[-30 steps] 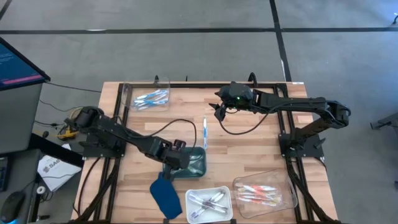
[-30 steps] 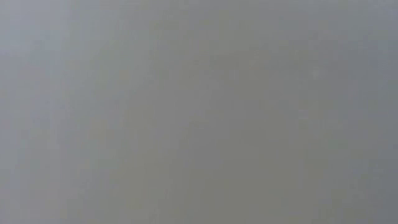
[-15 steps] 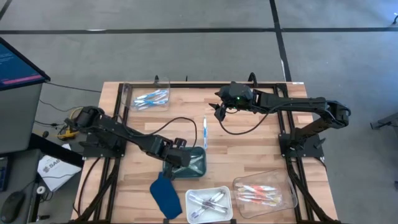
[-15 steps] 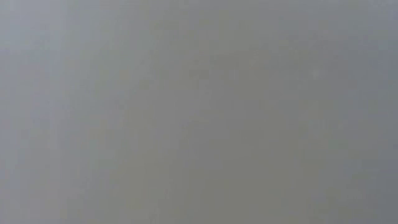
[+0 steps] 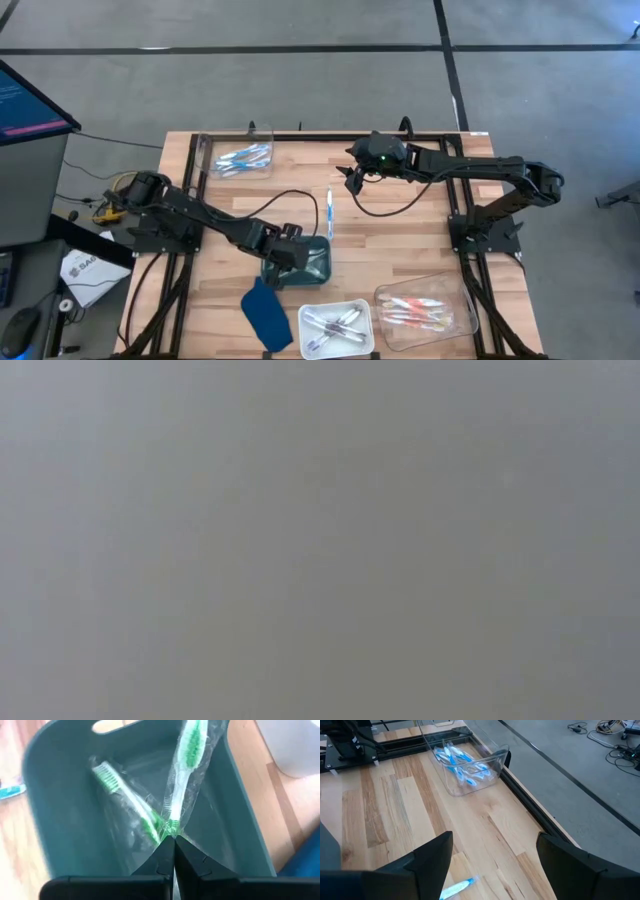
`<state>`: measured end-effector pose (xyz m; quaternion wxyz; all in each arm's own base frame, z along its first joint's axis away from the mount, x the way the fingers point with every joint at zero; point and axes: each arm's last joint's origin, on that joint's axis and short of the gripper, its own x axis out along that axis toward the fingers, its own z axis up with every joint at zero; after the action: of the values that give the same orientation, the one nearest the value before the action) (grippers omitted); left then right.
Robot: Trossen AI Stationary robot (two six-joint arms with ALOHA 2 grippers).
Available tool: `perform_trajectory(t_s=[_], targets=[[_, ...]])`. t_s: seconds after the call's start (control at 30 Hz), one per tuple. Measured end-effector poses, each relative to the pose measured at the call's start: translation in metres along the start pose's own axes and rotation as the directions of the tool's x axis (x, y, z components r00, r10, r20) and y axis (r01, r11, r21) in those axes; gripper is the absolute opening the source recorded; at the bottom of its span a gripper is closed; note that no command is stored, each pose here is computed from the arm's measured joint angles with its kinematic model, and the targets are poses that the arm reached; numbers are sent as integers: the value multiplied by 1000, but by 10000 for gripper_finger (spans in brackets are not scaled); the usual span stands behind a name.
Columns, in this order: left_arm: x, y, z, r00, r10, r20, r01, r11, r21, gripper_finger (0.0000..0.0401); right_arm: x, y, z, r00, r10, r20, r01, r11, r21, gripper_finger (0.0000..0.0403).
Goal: Pick & Place Toothbrushes
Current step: Put the green toothbrush into the green bin
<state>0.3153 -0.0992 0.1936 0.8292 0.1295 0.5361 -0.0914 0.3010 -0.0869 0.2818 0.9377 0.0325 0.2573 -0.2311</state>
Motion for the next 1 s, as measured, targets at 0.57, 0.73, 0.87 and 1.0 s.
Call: perform_trajectory(t_s=[0.57,0.73,0.87,1.0], targets=[[14,-2,-11,1000,-15,-25,16,1000,21,0,0,0,0,1000,0,-2,0,1000,0,281],[15,-2,-11,1000,-14,-21,14,1000,20,3,0,0,0,1000,0,-2,0,1000,0,281],[15,-2,-11,1000,-11,-18,12,1000,20,9,0,0,0,1000,0,-2,0,1000,0,281],[15,-3,-11,999,-28,-17,29,999,20,28,0,0,0,1000,0,-2,0,1000,-1,282]])
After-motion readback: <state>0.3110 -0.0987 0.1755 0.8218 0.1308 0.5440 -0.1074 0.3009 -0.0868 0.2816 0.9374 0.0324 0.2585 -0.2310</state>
